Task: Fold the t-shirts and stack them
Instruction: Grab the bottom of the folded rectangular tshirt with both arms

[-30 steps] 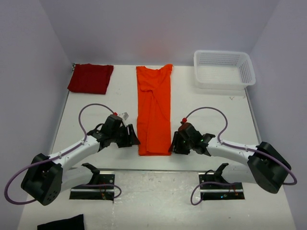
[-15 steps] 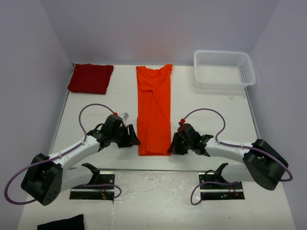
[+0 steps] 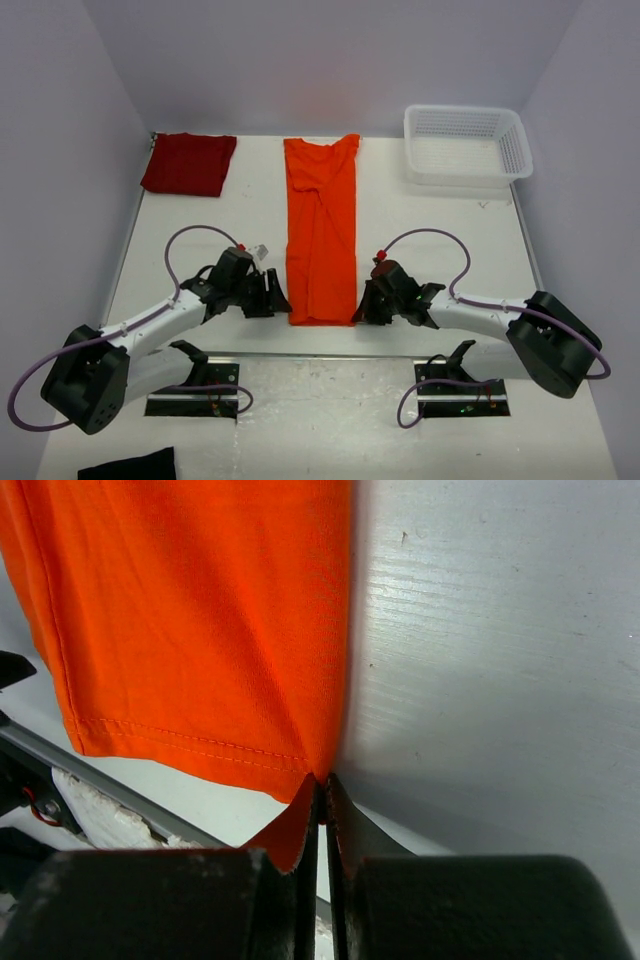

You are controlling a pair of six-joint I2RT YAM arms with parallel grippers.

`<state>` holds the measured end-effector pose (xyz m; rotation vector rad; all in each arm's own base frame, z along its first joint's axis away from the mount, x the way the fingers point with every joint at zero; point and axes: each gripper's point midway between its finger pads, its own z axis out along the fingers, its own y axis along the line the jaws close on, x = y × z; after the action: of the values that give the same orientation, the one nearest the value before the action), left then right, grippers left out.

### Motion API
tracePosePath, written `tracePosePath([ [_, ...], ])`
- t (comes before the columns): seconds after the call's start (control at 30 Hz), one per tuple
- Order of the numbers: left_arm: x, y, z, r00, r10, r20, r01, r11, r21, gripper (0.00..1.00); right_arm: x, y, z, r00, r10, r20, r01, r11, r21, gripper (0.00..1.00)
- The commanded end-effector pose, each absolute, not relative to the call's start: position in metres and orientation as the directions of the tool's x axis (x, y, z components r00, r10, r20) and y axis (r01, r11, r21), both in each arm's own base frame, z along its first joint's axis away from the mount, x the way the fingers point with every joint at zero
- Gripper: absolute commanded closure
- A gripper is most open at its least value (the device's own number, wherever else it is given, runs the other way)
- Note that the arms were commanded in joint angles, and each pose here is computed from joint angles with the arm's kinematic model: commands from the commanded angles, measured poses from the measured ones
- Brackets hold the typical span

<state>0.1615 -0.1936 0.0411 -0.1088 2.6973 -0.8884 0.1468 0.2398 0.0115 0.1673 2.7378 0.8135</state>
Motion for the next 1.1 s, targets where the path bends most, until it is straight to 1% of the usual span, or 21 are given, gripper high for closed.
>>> tracePosePath([
  [0.0,0.151,-0.198,0.039,-0.961,-0.153,-0.23,0.025,0.78,-0.625,0.39,0.145,0.236,0.009,-0.952,0.189,-0.239,0.033,0.843,0.536,1.0],
  [0.13,0.145,-0.199,0.03,-0.968,-0.154,-0.201,0.007,0.776,-0.63,0.39,0.144,0.237,0.008,-0.954,0.183,-0.239,0.028,0.844,0.535,1.0],
  [0.3,0.151,-0.206,0.024,-0.967,-0.157,-0.2,0.012,0.759,-0.651,0.41,0.144,0.236,0.01,-0.953,0.184,-0.242,0.024,0.841,0.54,1.0],
  [0.37,0.151,-0.208,0.021,-0.97,-0.157,-0.185,0.003,0.755,-0.655,0.42,0.144,0.236,0.01,-0.952,0.183,-0.244,0.024,0.842,0.539,1.0],
  [0.53,0.148,-0.212,0.014,-0.974,-0.148,-0.169,-0.001,0.754,-0.657,0.45,0.144,0.234,0.011,-0.95,0.187,-0.25,0.025,0.844,0.536,1.0],
  [0.8,0.141,-0.216,0.011,-0.98,-0.141,-0.137,-0.011,0.735,-0.678,0.56,0.144,0.235,0.008,-0.953,0.183,-0.243,0.027,0.846,0.533,1.0],
  [0.87,0.144,-0.221,0.014,-0.978,-0.144,-0.151,0.003,0.716,-0.698,0.59,0.144,0.235,0.007,-0.953,0.183,-0.242,0.028,0.846,0.532,1.0],
  [1.07,0.139,-0.226,0.012,-0.982,-0.141,-0.124,-0.007,0.686,-0.727,0.64,0.143,0.236,0.004,-0.956,0.177,-0.233,0.028,0.848,0.53,1.0],
])
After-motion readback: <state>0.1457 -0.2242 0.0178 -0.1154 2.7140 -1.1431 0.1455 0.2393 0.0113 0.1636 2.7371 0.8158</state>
